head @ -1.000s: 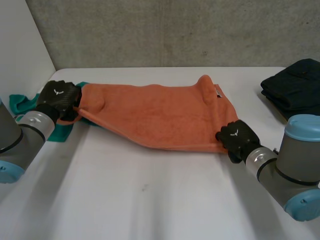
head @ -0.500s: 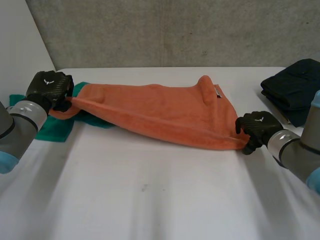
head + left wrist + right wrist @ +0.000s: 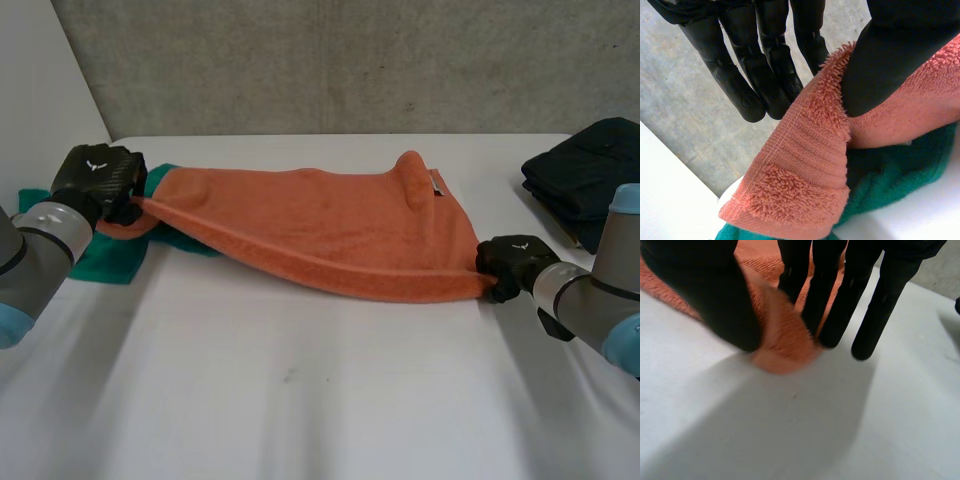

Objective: Fold the laundry.

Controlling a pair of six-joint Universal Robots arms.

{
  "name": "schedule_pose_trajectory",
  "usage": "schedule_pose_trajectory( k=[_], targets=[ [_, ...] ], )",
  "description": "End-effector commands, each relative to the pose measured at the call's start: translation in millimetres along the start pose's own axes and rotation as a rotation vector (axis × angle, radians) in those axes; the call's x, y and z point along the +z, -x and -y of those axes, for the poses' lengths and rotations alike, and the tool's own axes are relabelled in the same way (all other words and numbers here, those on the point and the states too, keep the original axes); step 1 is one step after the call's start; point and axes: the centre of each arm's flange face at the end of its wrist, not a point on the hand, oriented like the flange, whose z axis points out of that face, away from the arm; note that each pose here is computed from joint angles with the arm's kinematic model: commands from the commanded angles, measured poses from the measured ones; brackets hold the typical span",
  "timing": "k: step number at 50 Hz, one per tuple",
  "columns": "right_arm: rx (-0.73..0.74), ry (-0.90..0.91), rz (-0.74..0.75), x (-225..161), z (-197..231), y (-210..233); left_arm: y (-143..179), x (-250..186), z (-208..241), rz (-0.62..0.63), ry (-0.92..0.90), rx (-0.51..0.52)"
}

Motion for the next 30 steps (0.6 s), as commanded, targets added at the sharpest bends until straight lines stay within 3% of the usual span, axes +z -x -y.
schedule_pose_trajectory(
  k=[1, 6, 11, 14, 20, 26, 30],
  targets=[
    [-0.048, -0.016, -0.024, -4, 6, 0, -4, -14, -4, -0.03, 0.1, -0.017],
    [-0.303, 0.01, -0.046, -41, 34, -9, -9, -47, 7, -0.07, 0.244, 0.027],
    [-0.718, 0.098, -0.071, -104, 62, -25, -13, -103, 11, -0.164, 0.507, 0.156],
    [-0.807, 0.184, -0.03, -128, 52, -22, -18, -131, 8, -0.262, 0.645, 0.199],
    [-0.762, 0.212, 0.027, -121, 27, -12, -24, -127, 7, -0.33, 0.587, 0.289],
    [-0.641, 0.224, 0.058, -80, -7, 2, -31, -76, 3, -0.26, 0.449, 0.303],
    [-0.613, 0.13, -0.026, -48, 1, -3, -32, -42, 5, -0.176, 0.397, 0.272]
  ],
)
